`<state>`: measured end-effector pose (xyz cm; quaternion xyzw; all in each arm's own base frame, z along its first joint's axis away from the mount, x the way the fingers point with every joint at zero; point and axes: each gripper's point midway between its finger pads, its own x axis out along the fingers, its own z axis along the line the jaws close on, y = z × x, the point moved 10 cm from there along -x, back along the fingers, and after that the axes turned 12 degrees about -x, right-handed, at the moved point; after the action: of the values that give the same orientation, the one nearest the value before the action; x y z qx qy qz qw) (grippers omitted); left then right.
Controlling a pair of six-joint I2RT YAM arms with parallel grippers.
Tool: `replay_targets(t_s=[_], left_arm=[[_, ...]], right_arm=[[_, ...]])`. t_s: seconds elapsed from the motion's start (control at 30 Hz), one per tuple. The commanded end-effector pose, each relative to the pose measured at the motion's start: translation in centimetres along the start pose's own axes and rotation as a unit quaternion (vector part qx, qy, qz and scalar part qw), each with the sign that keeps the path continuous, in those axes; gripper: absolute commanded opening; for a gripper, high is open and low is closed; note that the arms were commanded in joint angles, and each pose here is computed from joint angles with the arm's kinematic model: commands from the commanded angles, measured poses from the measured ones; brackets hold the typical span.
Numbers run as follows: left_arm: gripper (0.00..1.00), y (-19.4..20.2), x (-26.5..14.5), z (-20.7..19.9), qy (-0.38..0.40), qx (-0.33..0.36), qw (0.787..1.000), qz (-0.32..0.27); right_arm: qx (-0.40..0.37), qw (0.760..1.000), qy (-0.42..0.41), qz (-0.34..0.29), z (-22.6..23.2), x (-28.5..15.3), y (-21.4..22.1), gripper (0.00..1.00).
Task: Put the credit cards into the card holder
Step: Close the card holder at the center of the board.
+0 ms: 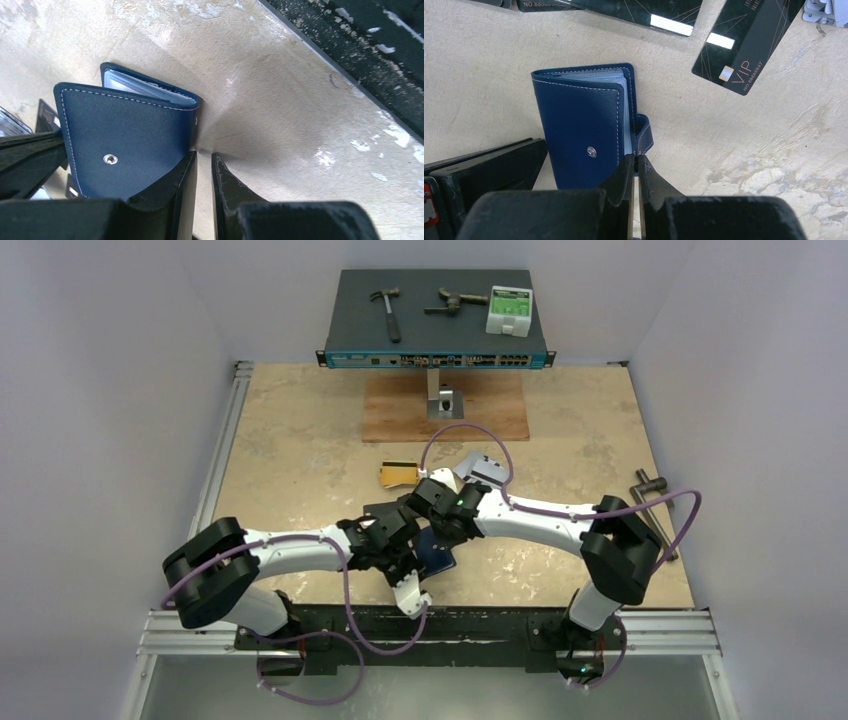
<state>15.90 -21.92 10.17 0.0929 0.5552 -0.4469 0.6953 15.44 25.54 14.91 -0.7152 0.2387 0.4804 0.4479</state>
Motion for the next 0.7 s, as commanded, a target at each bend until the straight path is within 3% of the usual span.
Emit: replay_targets(t_s=[0.0,0.33,0.47,0.67], left_arm=[[0.17,-0.4,-1.2,0.1,-0.004,-0.028,1.0,-0.006],[0.25,-0.2,-2.5,1.6,-0.133,-0.087,0.987,0.01],[0.26,0.1,-1.5,1.7,-0.196,-0.032,0.98,0.015],[0.27,0.2,0.4,0.6,-0.165,0.053,0.985,0.005]], right_arm=[[0.009,0.999,-0.007,-0.035,-0.5,-1.8,-1.4,0.0],[0.076,0.994,-0.075,-0.035,-2.8,-0.5,-0.3,0.0],[0.097,0.988,-0.112,-0.043,-3.6,-0.1,-0.6,0.0],[0.094,0.984,-0.142,-0.046,-4.2,0.4,-0.7,0.0]])
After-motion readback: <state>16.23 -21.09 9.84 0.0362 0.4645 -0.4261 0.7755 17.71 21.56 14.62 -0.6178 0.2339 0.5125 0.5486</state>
